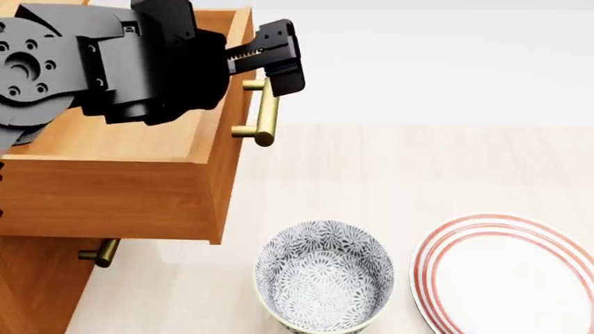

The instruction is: Open the top drawer of the cabinet.

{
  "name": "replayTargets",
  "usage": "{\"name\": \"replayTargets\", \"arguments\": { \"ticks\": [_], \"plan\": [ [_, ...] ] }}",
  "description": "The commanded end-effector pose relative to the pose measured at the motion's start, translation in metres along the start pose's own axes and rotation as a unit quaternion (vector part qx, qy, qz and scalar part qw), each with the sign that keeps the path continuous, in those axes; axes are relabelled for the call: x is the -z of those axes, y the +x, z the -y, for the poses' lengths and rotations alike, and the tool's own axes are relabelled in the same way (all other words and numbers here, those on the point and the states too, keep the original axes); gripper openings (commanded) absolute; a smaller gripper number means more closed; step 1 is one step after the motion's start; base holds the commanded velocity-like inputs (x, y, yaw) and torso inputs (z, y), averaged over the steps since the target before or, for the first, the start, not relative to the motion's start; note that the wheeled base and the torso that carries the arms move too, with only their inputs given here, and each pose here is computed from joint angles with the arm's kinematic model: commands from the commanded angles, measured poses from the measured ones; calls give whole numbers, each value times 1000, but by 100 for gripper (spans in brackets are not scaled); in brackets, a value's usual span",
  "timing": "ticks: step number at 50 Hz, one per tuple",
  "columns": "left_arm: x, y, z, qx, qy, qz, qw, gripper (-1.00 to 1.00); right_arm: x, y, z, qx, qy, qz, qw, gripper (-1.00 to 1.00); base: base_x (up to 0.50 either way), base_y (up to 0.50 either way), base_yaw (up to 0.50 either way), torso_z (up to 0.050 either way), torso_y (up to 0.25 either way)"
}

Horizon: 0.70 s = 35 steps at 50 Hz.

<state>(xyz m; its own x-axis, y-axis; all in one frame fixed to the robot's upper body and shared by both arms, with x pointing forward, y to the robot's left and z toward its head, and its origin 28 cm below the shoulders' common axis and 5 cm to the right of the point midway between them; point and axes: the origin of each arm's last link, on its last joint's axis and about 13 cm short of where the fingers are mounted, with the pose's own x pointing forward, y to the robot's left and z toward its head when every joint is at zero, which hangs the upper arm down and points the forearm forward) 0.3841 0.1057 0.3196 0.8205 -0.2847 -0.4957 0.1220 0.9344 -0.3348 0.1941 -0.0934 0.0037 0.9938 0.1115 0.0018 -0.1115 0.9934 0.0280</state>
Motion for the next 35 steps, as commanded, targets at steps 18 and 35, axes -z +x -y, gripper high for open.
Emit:
{"name": "replayTargets", "arguments": {
  "ticks": [18,35],
  "plan": [
    [17,-24,55,130,26,-5,991,100,-2,2,-1,-7,1,6,1000,100,0,0,0,0,1],
    [36,-51,35,84,144,125,978,100,-2,3,-1,-4,-3,4,1000,100,0,0,0,1,1]
  ]
}}
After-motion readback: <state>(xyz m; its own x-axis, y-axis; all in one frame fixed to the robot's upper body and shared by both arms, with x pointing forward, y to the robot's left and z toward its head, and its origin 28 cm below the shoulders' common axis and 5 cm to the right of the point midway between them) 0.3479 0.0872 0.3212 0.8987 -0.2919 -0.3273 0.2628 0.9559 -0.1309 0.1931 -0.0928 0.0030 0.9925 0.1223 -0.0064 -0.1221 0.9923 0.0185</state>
